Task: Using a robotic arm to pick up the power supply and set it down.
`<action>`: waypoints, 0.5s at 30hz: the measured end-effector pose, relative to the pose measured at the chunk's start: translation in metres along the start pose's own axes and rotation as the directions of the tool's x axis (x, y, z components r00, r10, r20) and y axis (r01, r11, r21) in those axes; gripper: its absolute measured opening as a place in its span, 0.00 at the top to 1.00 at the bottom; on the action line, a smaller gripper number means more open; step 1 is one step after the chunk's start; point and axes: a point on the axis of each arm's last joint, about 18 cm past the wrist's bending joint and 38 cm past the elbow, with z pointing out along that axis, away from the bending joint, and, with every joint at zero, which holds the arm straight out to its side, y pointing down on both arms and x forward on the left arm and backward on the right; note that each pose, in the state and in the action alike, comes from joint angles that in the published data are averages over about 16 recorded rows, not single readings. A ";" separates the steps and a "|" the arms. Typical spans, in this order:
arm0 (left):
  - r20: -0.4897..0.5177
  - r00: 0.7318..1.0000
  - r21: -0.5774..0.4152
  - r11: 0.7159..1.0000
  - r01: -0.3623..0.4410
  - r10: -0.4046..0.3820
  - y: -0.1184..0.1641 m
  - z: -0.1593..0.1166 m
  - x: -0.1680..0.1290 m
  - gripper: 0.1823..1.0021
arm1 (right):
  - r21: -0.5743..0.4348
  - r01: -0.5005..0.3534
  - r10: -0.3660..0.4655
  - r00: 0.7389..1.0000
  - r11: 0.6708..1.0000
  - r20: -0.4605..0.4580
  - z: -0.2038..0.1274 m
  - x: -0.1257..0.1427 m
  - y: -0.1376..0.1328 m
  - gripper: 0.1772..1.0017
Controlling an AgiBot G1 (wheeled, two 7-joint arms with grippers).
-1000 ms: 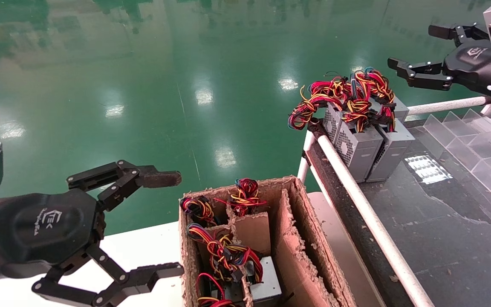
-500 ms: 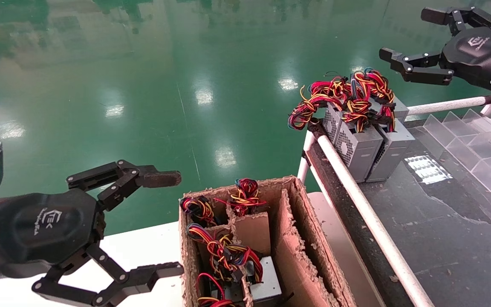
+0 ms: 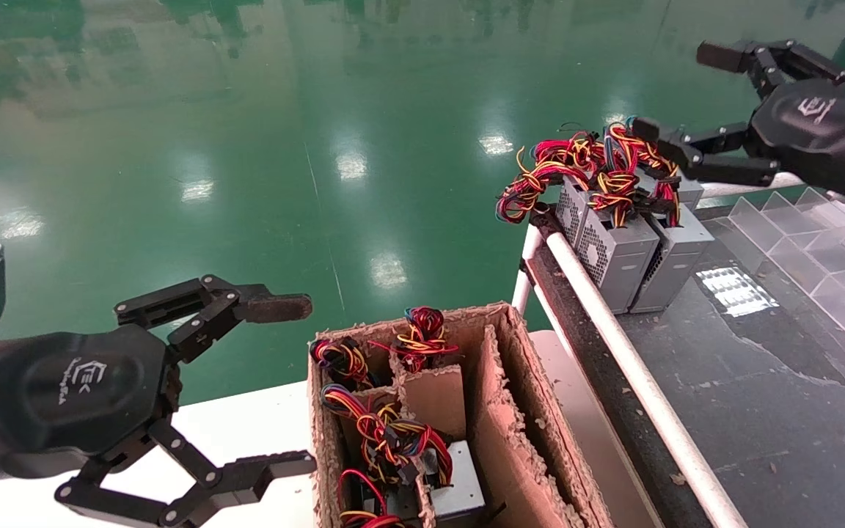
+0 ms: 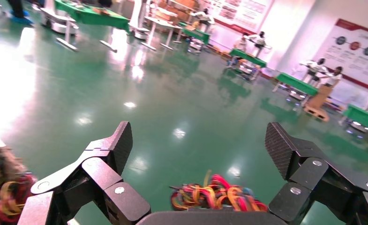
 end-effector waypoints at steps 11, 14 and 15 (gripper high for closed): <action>0.000 1.000 0.000 1.000 0.000 0.000 0.000 0.000 0.000 0.00 | 0.028 -0.055 0.050 0.988 0.998 0.148 -0.008 -0.046 -0.007 0.00; 0.000 1.000 0.000 1.000 0.000 0.000 0.000 0.000 0.000 0.00 | 0.030 -0.073 0.066 0.979 0.997 0.194 -0.011 -0.061 -0.009 0.00; 0.000 1.000 0.000 1.000 0.000 0.000 0.000 0.000 0.000 0.00 | 0.031 -0.080 0.072 0.975 0.996 0.209 -0.011 -0.066 -0.010 0.00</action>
